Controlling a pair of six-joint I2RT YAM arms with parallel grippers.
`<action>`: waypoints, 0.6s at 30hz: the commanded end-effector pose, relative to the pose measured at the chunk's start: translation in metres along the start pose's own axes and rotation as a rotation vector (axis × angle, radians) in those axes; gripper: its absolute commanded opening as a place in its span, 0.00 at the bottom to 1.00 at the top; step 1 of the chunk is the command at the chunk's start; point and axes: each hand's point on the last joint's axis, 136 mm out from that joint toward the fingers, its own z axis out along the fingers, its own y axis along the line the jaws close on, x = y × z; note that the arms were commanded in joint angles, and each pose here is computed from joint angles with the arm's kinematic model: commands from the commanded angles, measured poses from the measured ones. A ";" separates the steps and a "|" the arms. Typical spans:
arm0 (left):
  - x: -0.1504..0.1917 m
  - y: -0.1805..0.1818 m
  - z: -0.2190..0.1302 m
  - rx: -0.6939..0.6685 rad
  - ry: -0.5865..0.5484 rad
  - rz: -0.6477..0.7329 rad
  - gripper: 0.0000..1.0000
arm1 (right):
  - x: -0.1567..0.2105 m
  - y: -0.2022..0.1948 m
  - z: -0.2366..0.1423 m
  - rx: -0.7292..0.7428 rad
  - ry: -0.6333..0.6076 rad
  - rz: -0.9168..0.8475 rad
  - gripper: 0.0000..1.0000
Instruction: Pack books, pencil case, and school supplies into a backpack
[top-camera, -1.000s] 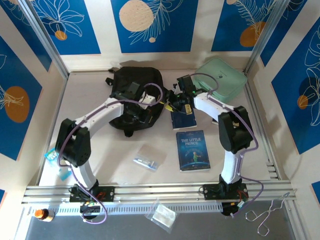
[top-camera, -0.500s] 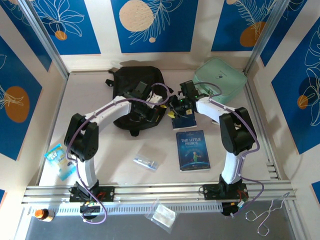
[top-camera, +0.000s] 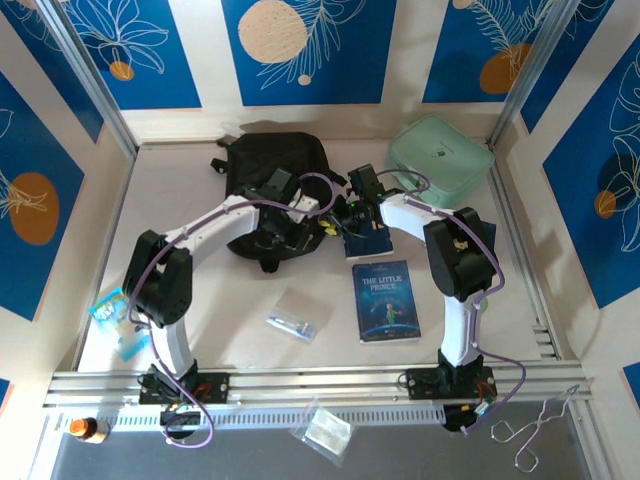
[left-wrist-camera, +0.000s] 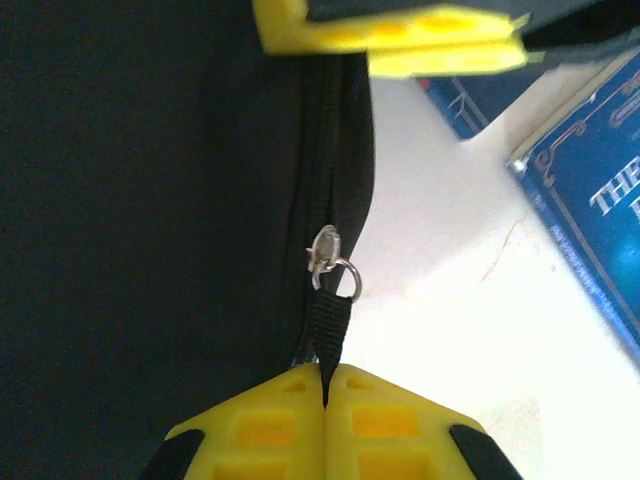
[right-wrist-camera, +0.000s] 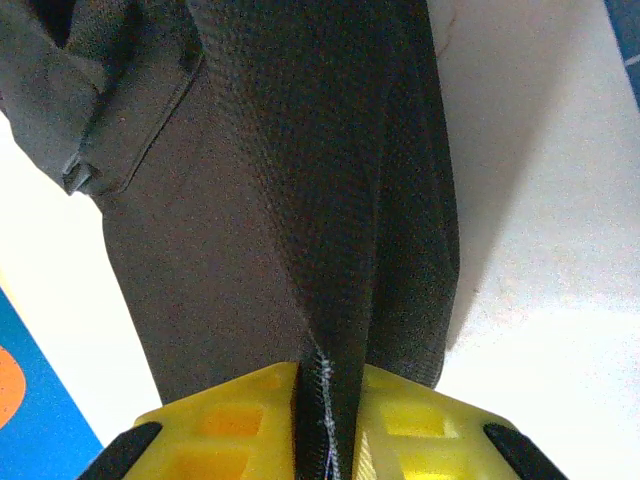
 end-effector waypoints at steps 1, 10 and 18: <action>0.031 0.013 -0.018 -0.080 0.083 0.019 0.00 | -0.014 -0.004 -0.002 0.034 -0.038 -0.019 0.18; 0.066 0.041 -0.033 -0.206 0.150 0.007 0.00 | -0.029 -0.002 -0.004 0.069 -0.084 -0.055 0.14; 0.070 0.026 -0.036 -0.129 0.077 0.038 0.00 | -0.043 0.010 0.006 0.067 -0.093 -0.108 0.13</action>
